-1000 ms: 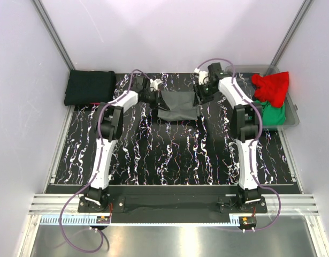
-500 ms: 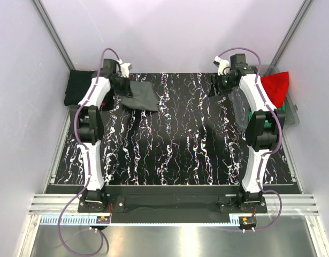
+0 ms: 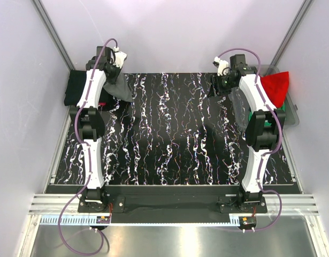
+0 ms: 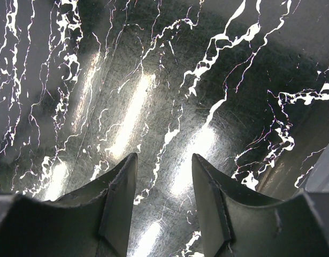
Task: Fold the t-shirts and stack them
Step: Neatly place the folded tshirt to the corner
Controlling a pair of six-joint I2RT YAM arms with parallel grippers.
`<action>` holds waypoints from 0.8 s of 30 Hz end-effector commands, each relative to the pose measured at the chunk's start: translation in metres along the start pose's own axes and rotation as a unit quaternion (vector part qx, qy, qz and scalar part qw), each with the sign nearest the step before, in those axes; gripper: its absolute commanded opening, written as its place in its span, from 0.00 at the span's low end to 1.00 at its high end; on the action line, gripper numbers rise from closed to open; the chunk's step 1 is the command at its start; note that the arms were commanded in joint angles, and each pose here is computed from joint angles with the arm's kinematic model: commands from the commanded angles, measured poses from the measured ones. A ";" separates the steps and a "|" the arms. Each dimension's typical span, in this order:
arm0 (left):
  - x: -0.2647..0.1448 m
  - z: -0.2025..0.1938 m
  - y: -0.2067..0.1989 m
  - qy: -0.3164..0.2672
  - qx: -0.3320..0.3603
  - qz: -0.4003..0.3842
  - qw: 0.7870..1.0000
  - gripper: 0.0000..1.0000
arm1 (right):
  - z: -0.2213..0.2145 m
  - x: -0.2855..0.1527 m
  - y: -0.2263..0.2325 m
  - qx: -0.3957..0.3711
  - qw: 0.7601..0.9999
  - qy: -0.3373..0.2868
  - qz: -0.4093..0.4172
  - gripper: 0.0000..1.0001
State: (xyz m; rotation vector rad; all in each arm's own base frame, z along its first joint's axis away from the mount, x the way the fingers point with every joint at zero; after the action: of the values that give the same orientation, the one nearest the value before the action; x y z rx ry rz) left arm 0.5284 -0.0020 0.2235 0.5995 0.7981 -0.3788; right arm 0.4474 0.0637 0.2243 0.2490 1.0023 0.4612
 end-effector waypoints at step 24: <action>-0.082 0.022 0.081 -0.020 0.098 0.230 0.968 0.00 | 0.004 -0.006 0.009 -0.004 1.000 -0.017 0.018 0.52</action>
State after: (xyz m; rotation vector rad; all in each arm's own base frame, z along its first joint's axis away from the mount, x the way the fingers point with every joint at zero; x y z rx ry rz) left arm 0.5455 0.0414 0.2524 0.9252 0.7138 -0.2071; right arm 0.4458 0.0639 0.2196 0.2569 1.0165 0.4584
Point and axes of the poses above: each gripper's point midway between its finger pads, its own x axis out along the fingers, its own y axis along the line the jaws close on, z = x × y, the point moved 9 cm from there along -x, back along the fingers, and after that the axes turned 13 degrees about x, right-handed, at the moved point
